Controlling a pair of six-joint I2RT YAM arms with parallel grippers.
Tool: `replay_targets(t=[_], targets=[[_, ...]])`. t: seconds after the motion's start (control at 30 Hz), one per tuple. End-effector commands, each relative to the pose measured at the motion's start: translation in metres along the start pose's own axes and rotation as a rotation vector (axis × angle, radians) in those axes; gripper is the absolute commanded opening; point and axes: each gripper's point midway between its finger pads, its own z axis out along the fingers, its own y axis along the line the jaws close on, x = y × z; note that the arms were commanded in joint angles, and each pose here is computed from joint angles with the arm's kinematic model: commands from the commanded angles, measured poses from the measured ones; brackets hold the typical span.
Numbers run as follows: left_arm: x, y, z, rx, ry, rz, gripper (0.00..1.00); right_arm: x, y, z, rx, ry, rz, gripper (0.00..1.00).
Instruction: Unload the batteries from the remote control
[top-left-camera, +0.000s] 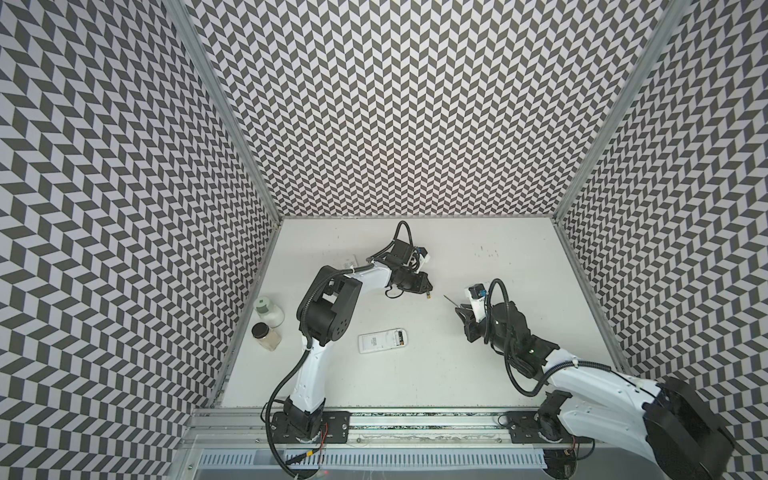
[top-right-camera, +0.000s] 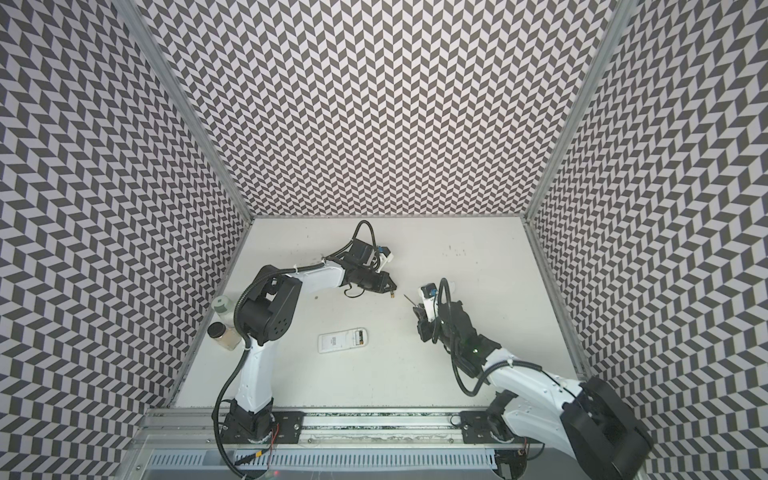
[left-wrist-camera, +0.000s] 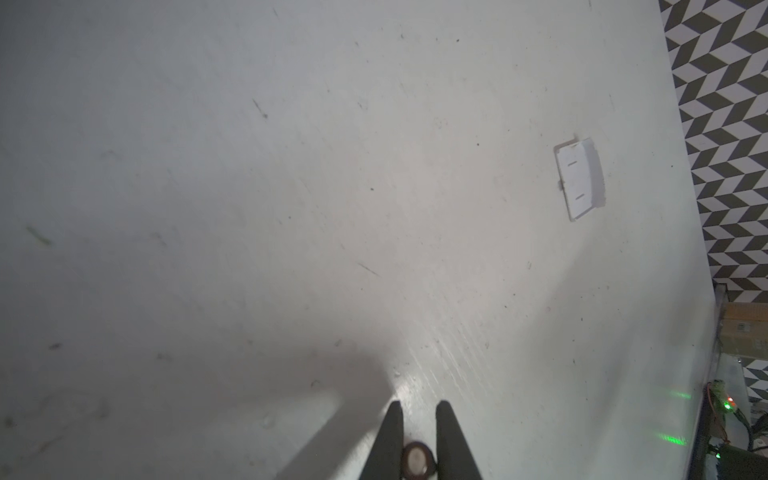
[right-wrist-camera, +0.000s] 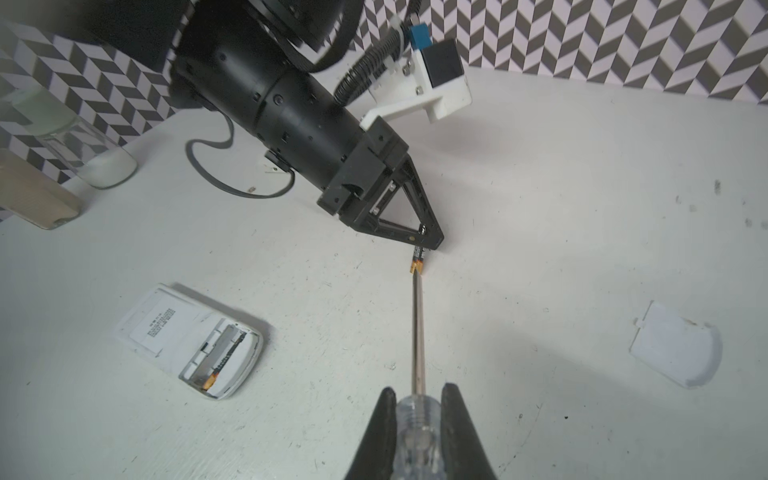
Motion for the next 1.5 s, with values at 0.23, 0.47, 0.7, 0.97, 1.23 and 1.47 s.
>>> replay_targets(t=[0.23, 0.47, 0.7, 0.97, 1.23, 1.47], targets=[[0.010, 0.026, 0.006, -0.029, 0.026, -0.066, 0.25, 0.012, 0.021, 0.038, -0.157, 0.129, 0.069, 0.00], [0.008, 0.021, 0.000, -0.024, 0.019, -0.050, 0.29, 0.026, 0.021, 0.054, -0.158, 0.191, 0.086, 0.00], [-0.009, 0.007, -0.023, -0.037, -0.031, 0.031, 0.38, 0.039, 0.017, 0.055, -0.138, 0.235, 0.091, 0.00], [-0.014, -0.008, -0.057, -0.074, -0.077, 0.161, 0.59, 0.028, 0.021, 0.051, -0.156, 0.206, 0.085, 0.00], [-0.021, -0.027, -0.124, -0.213, -0.153, 0.398, 0.80, 0.018, 0.056, 0.020, -0.346, 0.171, 0.003, 0.00], [-0.019, -0.010, -0.172, -0.319, -0.240, 0.422, 0.94, 0.035, 0.087, 0.007, -0.475, 0.174, -0.068, 0.00]])
